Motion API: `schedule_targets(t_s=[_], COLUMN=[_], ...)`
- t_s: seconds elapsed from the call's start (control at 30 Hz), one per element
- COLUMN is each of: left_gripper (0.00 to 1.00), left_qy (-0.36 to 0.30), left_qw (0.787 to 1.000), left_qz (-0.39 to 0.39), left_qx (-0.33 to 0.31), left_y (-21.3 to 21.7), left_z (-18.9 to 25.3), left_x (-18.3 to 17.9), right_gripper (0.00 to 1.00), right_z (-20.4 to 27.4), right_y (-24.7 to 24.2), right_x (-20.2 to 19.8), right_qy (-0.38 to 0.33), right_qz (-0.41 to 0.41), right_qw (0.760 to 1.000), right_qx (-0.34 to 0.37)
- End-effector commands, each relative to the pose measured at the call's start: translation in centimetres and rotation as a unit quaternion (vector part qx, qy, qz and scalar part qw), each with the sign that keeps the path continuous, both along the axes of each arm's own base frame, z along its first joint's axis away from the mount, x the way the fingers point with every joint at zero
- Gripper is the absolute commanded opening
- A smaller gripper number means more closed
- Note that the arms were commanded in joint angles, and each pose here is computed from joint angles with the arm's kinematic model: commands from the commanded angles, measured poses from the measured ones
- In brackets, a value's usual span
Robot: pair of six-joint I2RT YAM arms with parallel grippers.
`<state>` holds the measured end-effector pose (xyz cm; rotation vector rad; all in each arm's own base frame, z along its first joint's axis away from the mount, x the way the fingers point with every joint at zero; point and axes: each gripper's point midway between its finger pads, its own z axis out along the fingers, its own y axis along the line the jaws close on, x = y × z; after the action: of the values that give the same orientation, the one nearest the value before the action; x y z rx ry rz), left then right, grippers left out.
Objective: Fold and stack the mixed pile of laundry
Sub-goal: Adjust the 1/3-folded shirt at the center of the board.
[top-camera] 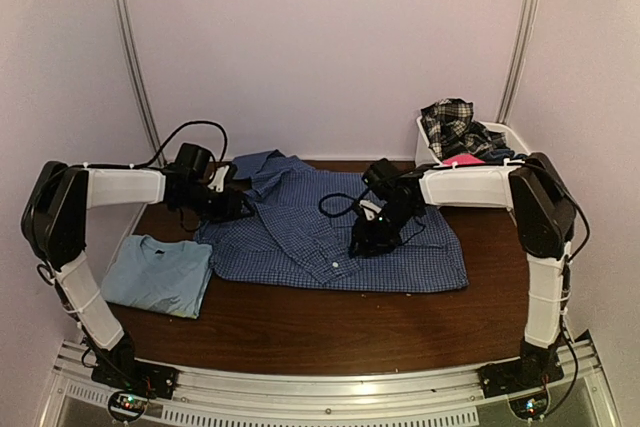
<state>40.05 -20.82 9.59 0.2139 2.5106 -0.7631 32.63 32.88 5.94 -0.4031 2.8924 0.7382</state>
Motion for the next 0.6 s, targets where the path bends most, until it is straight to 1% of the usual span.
schedule_targets(t_s=[0.0, 0.23, 0.3, 0.37, 0.47, 0.5, 0.57], left_gripper=[0.6, 0.61, 0.61, 0.61, 0.61, 0.61, 0.61], left_qy=[-0.02, -0.022, -0.022, -0.022, -0.018, -0.017, -0.015], left_qw=[1.0, 1.0, 1.0, 1.0, 1.0, 1.0, 1.0], left_qz=[0.005, 0.007, 0.008, 0.01, 0.015, 0.017, 0.022], left_qx=[0.0, 0.0, 0.004, 0.008, 0.01, 0.012, 0.016], left_y=[0.5, 0.5, 0.6, 0.8, 1.1, 1.3, 1.7], left_z=[1.2, 1.4, 1.4, 1.3, 1.1, 1.0, 0.9], left_x=[0.3, 0.3, 0.4, 0.4, 0.4, 0.4, 0.5], right_gripper=[0.44, 0.44, 0.41, 0.32, 0.06, 0.0, 0.0], right_z=[-1.3, -4.0, -4.3, -4.3, -3.6, -3.1, -1.3], right_y=[1.2, 0.5, 0.4, 0.4, 0.5, 0.5, 0.7], right_x=[0.3, 0.1, -0.2, -0.5, -0.6, -0.5, -0.1], right_qy=[-0.012, -0.035, -0.046, -0.049, -0.055, -0.06, -0.073], right_qz=[0.023, 0.065, 0.079, 0.09, 0.091, 0.09, 0.084], right_qw=[0.999, 0.988, 0.982, 0.978, 0.978, 0.978, 0.979], right_qx=[-0.029, -0.138, -0.163, -0.179, -0.181, -0.179, -0.171])
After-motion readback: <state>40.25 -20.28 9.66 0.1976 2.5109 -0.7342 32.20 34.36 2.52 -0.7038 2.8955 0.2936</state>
